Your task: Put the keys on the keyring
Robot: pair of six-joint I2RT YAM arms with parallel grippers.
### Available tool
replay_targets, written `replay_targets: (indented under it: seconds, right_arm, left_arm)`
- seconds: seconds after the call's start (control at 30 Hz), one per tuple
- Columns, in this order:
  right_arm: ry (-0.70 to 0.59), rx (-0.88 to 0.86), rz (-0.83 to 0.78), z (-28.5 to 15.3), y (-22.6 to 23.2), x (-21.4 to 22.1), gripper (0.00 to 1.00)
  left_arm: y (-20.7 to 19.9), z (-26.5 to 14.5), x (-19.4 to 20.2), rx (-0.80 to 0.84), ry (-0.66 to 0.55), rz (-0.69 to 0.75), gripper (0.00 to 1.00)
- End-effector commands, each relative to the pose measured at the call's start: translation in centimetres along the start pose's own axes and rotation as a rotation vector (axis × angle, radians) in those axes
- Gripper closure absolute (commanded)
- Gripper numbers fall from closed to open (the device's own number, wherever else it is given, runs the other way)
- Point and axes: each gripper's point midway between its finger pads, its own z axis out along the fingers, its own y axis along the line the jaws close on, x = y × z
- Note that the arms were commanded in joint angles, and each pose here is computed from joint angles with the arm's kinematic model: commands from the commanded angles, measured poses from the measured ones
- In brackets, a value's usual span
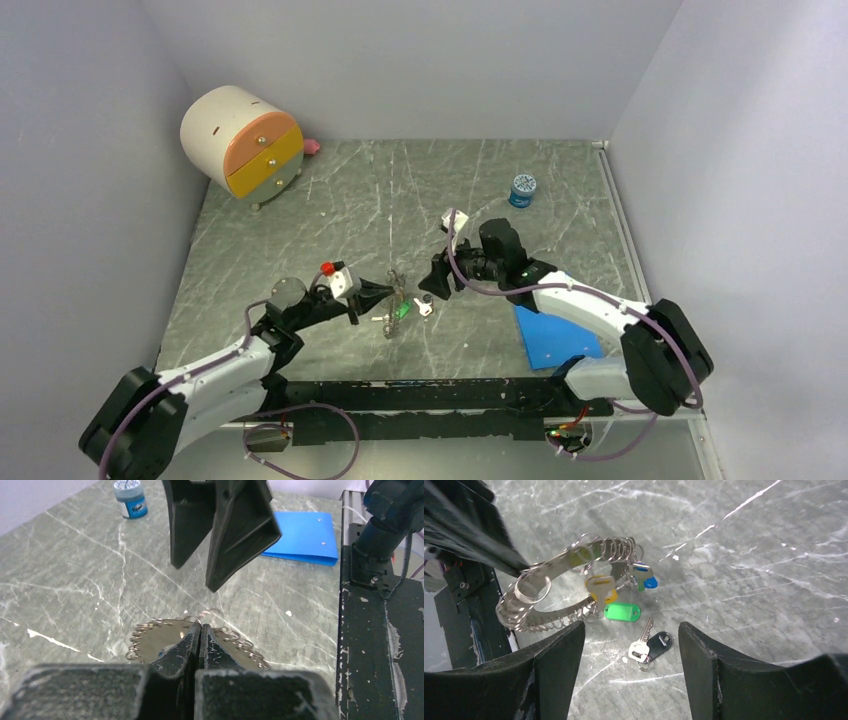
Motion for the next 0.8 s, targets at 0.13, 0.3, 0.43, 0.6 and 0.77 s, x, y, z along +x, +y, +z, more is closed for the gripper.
replay_targets:
  seconds: [0.13, 0.3, 0.43, 0.6, 0.77]
  right_arm:
    - [-0.177, 0.144, -0.013, -2.2, -1.6, -2.1, 0.16]
    - [-0.221, 0.247, 0.029, -3.4, -3.0, -2.0, 0.05]
    - [-0.226, 0.251, 0.043, -3.4, -3.1, -2.0, 0.02]
    - [-0.209, 0.223, 0.065, -2.7, -2.9, -1.4, 0.01]
    - [-0.186, 0.176, 0.077, -1.9, -2.4, -1.0, 0.01]
  left_arm:
    - [1.1, 2.0, 1.3, 0.017, 0.039, -0.006, 0.97]
    - [1.5, 2.5, 2.9, -0.002, 0.080, -0.080, 0.97]
    - [1.9, 2.8, 3.8, -0.012, 0.108, -0.106, 0.97]
    - [2.5, 2.7, 5.1, -0.050, 0.163, -0.133, 0.97]
    - [3.0, 2.4, 6.1, -0.092, 0.207, -0.156, 0.97]
